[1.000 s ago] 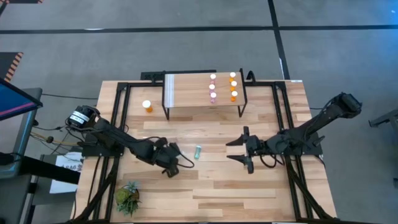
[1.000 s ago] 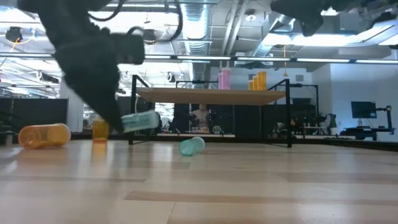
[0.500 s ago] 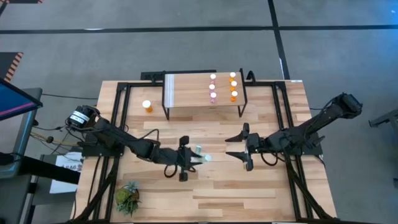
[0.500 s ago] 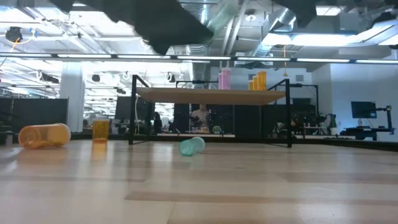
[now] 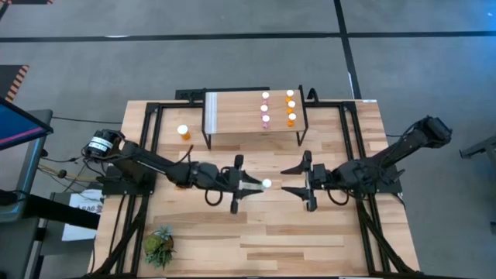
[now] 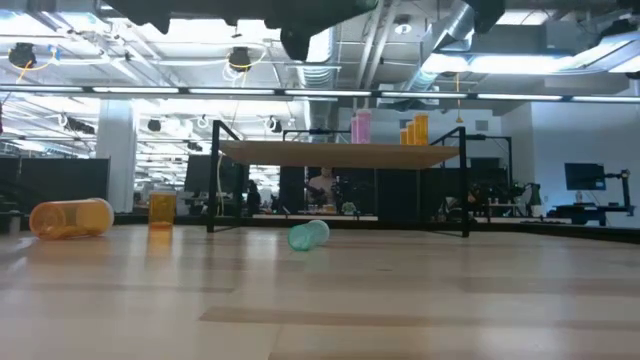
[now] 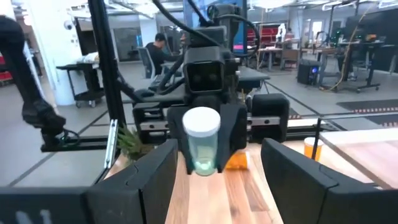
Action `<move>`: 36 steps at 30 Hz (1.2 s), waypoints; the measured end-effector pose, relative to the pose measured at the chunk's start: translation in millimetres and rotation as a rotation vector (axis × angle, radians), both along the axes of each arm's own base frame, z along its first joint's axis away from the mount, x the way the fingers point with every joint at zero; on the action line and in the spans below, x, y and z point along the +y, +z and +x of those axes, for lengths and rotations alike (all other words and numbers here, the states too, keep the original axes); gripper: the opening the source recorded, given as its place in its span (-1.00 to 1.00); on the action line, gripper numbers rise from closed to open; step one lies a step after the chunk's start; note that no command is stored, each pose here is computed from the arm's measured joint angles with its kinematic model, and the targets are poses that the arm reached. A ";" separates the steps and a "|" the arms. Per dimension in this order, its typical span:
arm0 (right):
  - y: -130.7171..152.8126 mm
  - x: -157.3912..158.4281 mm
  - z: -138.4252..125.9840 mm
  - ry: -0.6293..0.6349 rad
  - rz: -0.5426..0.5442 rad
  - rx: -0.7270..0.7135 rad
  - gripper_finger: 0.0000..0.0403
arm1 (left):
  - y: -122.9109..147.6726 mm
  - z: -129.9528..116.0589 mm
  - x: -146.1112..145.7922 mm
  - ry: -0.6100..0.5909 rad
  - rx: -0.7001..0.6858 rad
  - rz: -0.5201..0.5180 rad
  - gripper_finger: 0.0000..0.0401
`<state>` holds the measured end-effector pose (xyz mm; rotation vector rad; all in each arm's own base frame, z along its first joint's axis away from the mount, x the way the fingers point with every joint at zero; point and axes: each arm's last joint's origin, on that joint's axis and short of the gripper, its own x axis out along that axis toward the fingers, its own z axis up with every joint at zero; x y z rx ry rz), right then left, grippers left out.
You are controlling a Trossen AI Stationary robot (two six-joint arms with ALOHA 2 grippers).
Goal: Pick and place medicine bottles onto shelf by color
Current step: Put the left blue pill bottle on the shelf
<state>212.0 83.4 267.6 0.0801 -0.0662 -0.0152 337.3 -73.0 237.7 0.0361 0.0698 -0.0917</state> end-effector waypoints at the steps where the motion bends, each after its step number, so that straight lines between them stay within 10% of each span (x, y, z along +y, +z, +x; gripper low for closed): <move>1: 0.4 -1.0 0.3 -0.005 0.002 -0.004 0.27 | 1.0 0.3 0.9 0.000 -0.010 0.003 -0.59; 36: -5.9 -4.6 13.0 0.011 0.079 -0.023 0.27 | 0.4 0.1 0.4 -0.019 -0.003 0.012 -0.59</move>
